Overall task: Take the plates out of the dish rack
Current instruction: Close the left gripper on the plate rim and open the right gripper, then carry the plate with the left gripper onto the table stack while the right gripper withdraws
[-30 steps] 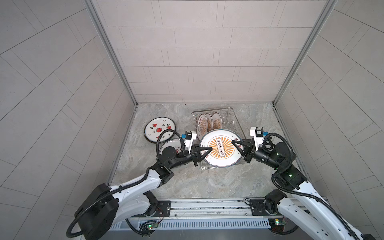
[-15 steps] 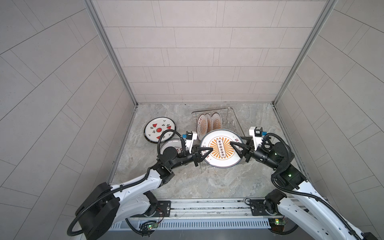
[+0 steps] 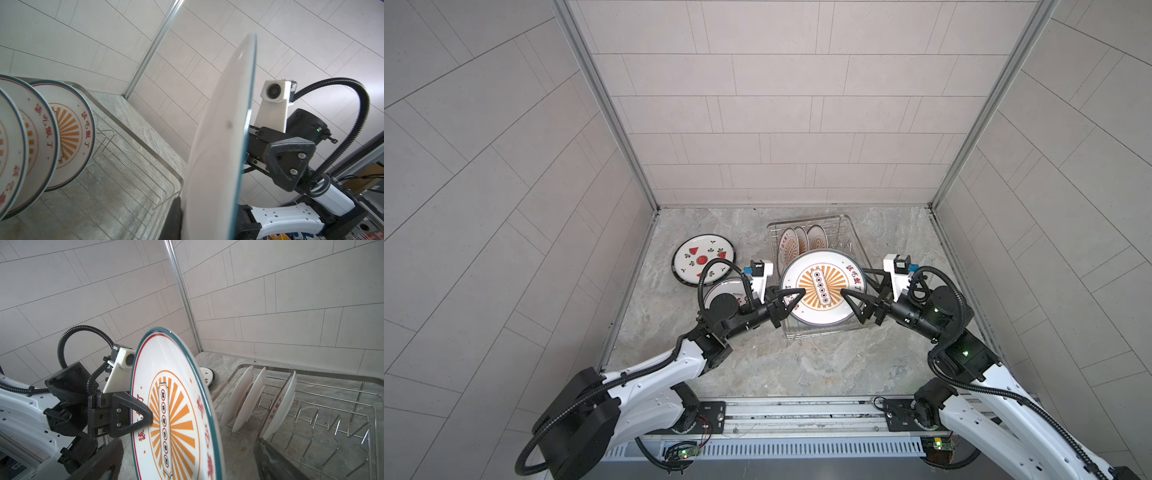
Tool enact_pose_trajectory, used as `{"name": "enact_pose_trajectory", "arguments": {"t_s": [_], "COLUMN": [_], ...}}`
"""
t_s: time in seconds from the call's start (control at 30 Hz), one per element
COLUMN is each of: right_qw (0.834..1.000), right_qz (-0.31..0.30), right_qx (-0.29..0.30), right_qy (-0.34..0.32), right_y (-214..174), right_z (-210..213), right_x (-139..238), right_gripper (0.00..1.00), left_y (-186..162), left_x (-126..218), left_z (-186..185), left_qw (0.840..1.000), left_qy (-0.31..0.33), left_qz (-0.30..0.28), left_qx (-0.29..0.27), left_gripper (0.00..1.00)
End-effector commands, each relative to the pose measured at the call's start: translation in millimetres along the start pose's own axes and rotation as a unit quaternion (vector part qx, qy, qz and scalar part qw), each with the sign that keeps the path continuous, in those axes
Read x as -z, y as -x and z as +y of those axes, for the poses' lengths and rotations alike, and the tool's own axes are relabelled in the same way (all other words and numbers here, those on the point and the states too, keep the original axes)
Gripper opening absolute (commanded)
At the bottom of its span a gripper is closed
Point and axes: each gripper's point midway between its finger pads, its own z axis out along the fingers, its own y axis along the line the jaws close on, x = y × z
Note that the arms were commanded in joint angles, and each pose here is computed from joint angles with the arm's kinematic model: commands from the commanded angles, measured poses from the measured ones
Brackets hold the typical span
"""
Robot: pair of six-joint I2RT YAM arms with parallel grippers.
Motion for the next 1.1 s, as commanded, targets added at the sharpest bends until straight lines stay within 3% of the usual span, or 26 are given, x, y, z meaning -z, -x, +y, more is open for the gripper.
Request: {"name": "enact_pose_trajectory", "arguments": {"t_s": [0.0, 0.27, 0.6, 0.9, 1.07], "right_qw": [1.0, 0.999, 0.999, 0.997, 0.991], "right_qz": [-0.022, -0.026, -0.019, 0.037, 0.079], "right_qx": [0.011, 0.018, 0.036, 0.062, 0.109], "right_qy": [-0.009, -0.012, -0.014, 0.022, 0.012], "right_y": [7, 7, 5, -15, -26], "right_z": [1, 1, 4, 20, 31], "right_x": [8, 12, 13, -8, -22], "right_gripper": [1.0, 1.0, 1.0, 1.0, 1.0], "left_y": [20, 32, 50, 52, 43], "left_x": [9, 32, 69, 116, 139], "left_z": [0, 14, 52, 104, 126], "left_qw": [0.999, 0.993, 0.972, 0.935, 0.912], "left_qy": [0.022, 0.088, 0.184, 0.26, 0.31], "left_qz": [-0.046, -0.079, -0.143, -0.212, -0.223], "left_qx": [-0.02, -0.022, 0.042, 0.113, 0.152], "left_gripper": [0.0, 0.0, 0.0, 0.0, 0.0]}}
